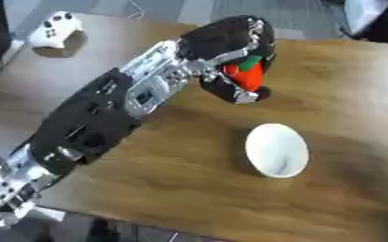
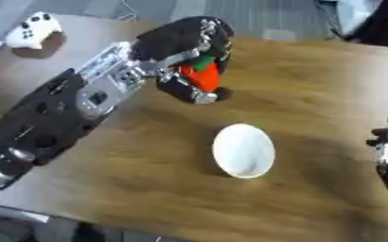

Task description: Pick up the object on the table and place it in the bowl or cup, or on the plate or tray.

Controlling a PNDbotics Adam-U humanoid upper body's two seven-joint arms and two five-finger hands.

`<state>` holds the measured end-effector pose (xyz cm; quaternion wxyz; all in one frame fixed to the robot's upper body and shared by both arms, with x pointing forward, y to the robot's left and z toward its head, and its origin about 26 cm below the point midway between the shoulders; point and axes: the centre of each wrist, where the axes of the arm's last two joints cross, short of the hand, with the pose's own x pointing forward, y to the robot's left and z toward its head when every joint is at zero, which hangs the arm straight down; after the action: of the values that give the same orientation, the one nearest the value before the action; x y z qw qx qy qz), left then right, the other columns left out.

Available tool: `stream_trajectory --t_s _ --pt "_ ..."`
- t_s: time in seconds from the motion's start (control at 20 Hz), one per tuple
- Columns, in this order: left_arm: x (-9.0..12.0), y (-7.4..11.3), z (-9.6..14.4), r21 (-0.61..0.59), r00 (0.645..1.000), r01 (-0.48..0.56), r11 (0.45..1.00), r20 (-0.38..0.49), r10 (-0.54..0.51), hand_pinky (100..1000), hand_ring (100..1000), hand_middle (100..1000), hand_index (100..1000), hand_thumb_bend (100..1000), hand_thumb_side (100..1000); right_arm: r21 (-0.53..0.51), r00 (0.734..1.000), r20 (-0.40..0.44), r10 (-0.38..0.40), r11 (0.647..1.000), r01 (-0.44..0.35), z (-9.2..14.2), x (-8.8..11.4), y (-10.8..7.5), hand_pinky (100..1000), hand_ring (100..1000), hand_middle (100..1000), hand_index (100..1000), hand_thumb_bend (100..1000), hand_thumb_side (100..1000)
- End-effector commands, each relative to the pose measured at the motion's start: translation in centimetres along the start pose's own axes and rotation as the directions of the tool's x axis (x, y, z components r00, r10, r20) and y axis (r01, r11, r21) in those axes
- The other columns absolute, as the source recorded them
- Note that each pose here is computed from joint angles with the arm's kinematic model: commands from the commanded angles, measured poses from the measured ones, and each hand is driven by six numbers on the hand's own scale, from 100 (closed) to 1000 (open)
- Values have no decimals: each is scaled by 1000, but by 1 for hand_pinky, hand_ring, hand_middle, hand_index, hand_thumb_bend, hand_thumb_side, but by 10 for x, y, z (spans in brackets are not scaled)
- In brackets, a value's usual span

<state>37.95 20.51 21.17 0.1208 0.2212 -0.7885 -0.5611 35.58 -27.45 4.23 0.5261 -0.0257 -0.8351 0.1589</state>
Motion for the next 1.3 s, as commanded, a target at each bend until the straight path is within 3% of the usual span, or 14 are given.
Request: stream_trajectory --t_s 0.05,0.3,0.35,0.4,1.0,1.3 --pt "-2 6 -4 16 1000 17 1000 12 -17 763 162 234 368 343 100 -3 998 61 10 1000 -10 -10 16 -6 672 1000 978 633 100 387" --pt "-10 -6 0 5 1000 12 1000 -7 -12 771 160 234 366 338 100 5 996 85 2 1000 -3 -14 24 -7 672 1000 978 632 100 388" --pt "-12 -9 1 -1 1000 12 1000 -11 -12 770 160 234 366 195 208 6 996 87 2 1000 -2 -15 25 -7 672 1000 978 632 100 388" --pt "-14 -12 2 -4 1000 9 1000 -14 -9 778 159 235 366 336 100 6 996 89 1 1000 -2 -15 26 -7 672 1000 977 632 100 388" --pt "-22 -47 5 -130 997 20 991 78 -10 838 166 247 364 323 100 10 996 85 17 1000 -18 -13 27 -13 671 1000 977 633 100 388" --pt "-19 -53 -2 -170 989 13 985 144 12 851 167 249 364 324 100 18 997 78 27 999 -28 -11 27 -15 670 1000 977 633 100 388"
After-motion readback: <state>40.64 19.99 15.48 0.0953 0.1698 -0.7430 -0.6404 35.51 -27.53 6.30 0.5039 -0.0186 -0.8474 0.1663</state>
